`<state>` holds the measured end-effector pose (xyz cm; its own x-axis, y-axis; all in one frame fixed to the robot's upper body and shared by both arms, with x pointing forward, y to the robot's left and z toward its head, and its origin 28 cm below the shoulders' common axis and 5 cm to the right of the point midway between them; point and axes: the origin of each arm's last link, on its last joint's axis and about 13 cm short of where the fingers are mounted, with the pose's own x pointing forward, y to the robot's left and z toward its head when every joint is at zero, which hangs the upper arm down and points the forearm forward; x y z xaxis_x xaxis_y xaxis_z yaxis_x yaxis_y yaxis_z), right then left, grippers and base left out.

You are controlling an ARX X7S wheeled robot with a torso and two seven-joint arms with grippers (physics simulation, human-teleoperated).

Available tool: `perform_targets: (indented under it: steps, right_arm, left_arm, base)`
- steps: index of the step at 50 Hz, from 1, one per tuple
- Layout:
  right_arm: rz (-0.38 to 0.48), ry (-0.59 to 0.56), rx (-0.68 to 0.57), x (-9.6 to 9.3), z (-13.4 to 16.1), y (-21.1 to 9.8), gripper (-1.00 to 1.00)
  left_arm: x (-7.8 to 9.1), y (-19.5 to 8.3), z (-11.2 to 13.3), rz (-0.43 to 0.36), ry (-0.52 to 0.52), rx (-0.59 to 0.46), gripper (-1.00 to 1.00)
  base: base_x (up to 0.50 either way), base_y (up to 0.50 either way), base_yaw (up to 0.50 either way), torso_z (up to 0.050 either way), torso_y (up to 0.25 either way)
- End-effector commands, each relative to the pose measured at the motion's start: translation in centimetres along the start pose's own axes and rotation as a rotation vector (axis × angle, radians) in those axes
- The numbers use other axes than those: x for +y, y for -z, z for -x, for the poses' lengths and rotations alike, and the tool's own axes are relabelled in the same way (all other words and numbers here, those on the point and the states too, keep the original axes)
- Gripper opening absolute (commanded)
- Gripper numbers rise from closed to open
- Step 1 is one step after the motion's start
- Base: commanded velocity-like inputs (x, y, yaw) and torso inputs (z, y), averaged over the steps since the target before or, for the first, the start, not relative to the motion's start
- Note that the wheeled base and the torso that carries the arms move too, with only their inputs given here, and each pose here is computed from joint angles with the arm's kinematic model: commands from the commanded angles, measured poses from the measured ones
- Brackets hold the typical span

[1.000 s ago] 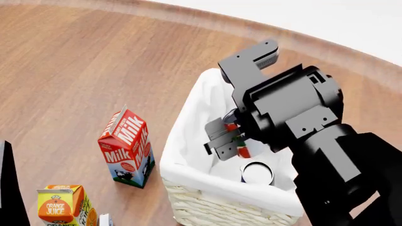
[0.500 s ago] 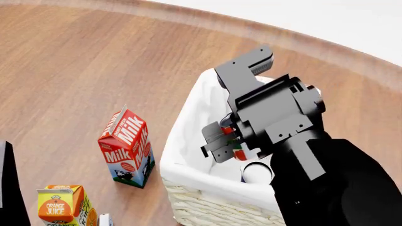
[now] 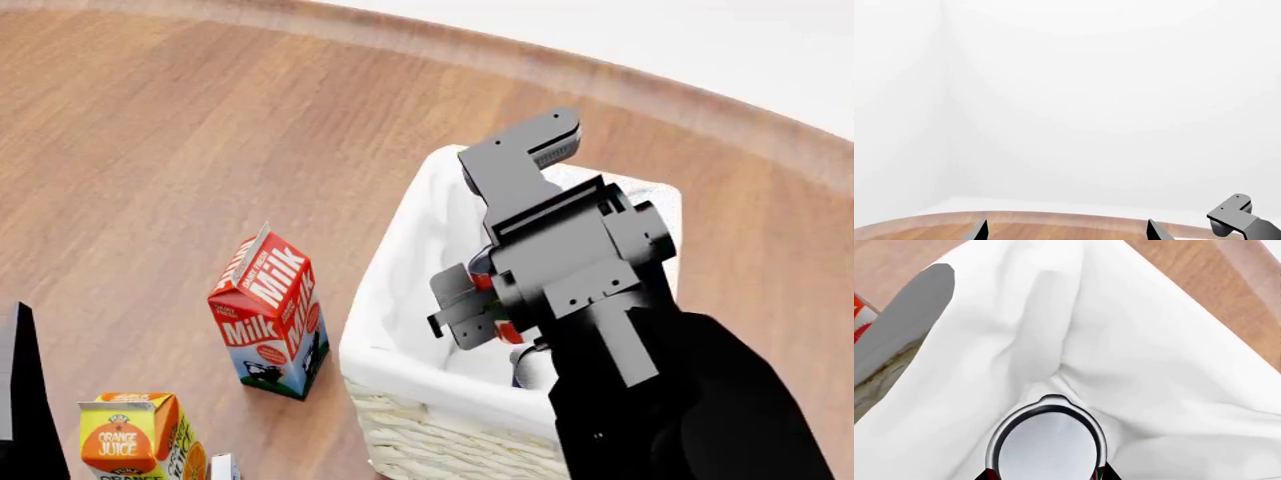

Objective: Pick up the alphabet soup and the tomato sauce, and put them in the basket.

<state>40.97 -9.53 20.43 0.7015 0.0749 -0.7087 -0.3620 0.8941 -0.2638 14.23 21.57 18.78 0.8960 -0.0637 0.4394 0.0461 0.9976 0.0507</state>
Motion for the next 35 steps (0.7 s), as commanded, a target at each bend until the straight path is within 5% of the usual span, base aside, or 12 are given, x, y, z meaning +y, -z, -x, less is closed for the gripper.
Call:
perform_targets:
  steps: [1,3,4,35]
  right_arm:
    - [0.011,0.010,-0.003,-0.1,0.1,-0.1,-1.00]
    - [0.011,0.013,-0.004,-0.2,0.1,-0.2,-1.00]
    - [0.012,0.014,-0.002,-0.2,0.1,-0.2,1.00]
    - [0.009,0.022,-0.012,-0.8,1.4,0.1,1.00]
  left_arm:
    - [0.0,0.0,0.0,-0.001,-0.001,0.000,1.00]
    - [0.0,0.0,0.0,-0.001,-0.001,0.000,1.00]
    - [0.0,0.0,0.1,-0.001,0.000,0.000,1.00]
    - [-0.2,-0.4,0.1,0.005,0.005,-0.008,1.00]
  base:
    - [0.00,0.00,0.00,0.000,0.000]
    - [0.00,0.00,0.00,0.000,0.000]
    - [0.00,0.00,0.00,0.000,0.000]
    - [0.00,0.00,0.00,0.000,0.000]
